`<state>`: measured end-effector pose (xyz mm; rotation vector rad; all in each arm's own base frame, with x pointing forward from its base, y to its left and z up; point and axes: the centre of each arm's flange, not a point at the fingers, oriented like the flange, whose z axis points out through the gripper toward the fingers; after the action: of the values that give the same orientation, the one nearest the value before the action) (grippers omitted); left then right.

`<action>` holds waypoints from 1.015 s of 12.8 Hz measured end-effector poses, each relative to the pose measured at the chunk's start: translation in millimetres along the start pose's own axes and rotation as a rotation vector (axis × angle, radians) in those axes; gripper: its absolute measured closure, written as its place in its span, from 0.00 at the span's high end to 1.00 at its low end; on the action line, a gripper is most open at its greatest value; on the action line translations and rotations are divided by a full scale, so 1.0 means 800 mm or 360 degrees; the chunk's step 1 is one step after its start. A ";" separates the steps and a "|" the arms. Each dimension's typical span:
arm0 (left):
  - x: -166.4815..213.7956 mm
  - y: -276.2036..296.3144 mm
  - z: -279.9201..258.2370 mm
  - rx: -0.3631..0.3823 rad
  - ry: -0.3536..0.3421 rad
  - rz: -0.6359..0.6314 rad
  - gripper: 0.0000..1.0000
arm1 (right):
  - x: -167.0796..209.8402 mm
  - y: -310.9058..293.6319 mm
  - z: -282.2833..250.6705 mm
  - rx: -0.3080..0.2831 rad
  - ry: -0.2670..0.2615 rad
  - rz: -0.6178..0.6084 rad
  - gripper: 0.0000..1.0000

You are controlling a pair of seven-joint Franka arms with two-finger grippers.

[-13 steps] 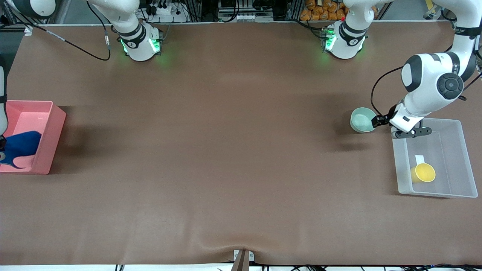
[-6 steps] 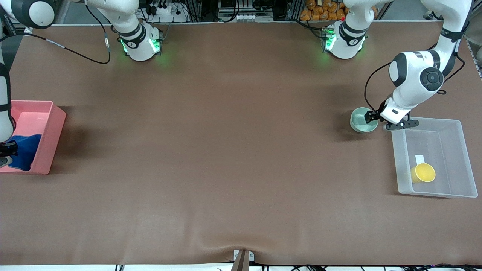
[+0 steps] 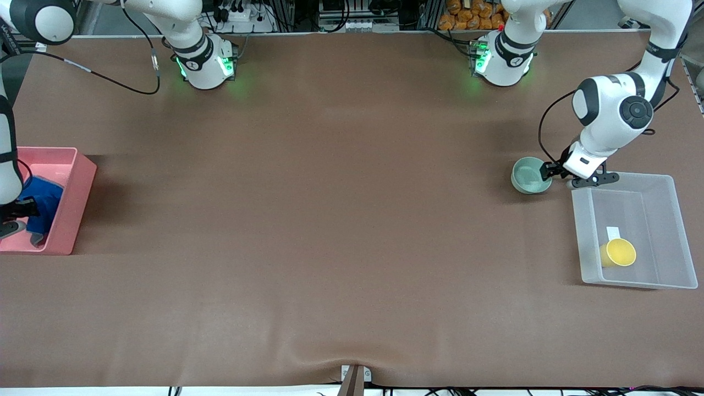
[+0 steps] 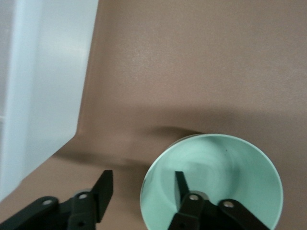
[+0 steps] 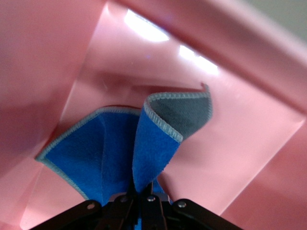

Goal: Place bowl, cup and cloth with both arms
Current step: 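Lift the green bowl with the left gripper and carry it over the box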

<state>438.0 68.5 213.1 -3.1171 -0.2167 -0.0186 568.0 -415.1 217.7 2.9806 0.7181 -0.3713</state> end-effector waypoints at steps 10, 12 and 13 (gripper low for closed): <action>0.053 0.003 -0.048 0.0022 -0.0054 0.0016 0.03 | -0.053 -0.007 0.003 0.0310 -0.0161 -0.0097 0.60; 0.091 -0.002 -0.106 0.0047 -0.0107 0.0014 0.03 | -0.061 -0.010 -0.030 0.0321 -0.0165 -0.0149 0.81; 0.111 -0.006 -0.141 0.0057 -0.0129 0.0032 0.03 | -0.067 -0.011 -0.047 0.0320 -0.0175 -0.0171 0.93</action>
<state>524.1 83.8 326.9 -3.0872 -0.1847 0.1112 525.7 -427.2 267.1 3.0820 0.8802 -0.6452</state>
